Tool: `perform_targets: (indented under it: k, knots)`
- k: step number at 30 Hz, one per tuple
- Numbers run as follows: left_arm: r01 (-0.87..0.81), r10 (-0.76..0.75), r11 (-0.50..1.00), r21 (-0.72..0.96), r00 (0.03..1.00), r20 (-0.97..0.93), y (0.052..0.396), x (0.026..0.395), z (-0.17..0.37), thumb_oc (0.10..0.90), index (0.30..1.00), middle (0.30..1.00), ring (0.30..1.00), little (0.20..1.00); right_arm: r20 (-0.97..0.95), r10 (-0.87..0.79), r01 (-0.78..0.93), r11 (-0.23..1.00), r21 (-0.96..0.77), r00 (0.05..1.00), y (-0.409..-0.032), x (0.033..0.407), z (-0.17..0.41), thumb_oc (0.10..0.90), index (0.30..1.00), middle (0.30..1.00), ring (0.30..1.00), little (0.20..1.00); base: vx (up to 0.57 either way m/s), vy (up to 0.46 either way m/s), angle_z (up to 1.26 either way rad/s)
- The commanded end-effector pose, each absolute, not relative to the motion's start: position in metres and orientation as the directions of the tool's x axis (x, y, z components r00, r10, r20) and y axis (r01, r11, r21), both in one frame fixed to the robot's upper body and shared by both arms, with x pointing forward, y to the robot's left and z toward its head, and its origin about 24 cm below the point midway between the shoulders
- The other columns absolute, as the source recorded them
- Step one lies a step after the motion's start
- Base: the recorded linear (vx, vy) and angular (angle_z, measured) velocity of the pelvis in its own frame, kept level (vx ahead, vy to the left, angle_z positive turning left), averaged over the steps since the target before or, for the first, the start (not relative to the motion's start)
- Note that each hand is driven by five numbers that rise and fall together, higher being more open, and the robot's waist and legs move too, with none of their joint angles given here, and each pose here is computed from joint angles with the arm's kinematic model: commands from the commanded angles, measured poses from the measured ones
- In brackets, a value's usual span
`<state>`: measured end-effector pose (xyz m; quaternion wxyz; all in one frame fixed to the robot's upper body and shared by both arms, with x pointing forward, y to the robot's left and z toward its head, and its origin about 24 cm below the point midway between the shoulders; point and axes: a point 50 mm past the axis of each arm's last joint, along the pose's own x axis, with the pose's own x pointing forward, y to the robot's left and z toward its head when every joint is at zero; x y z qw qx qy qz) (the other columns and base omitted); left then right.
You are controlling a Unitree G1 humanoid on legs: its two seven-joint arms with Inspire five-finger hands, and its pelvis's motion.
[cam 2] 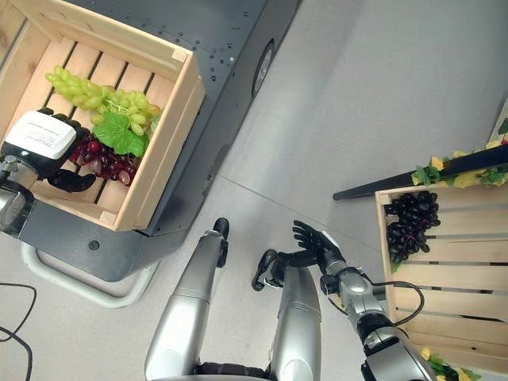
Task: Pick up the fruits from the basket on one side to the basket on the other side
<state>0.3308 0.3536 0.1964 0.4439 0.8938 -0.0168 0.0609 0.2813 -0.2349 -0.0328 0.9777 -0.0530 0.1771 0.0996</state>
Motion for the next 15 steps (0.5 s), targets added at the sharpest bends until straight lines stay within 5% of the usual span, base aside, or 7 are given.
perform_targets:
  k: [1, 15]
  knots:
    - [-0.020, 0.254, -0.720, 0.694, 0.923, 0.290, 0.400, 0.308, 0.257, 0.800, 0.900, 0.900, 0.900, 0.900, -0.281, 0.190, -0.207, 0.978, -0.031, 0.941, -0.242, 0.274, -0.026, 0.800, 0.900, 0.900, 0.900, 0.900, 0.00, 0.000, 0.00]
    - [0.135, 0.467, -0.705, 0.696, 0.827, 0.313, 0.419, 0.303, 0.269, 0.800, 0.900, 0.900, 0.900, 0.900, -0.246, 0.158, -0.160, 0.987, 0.009, 0.956, -0.243, 0.275, -0.024, 0.800, 0.900, 0.900, 0.900, 0.900, 0.00, 0.001, 0.01]
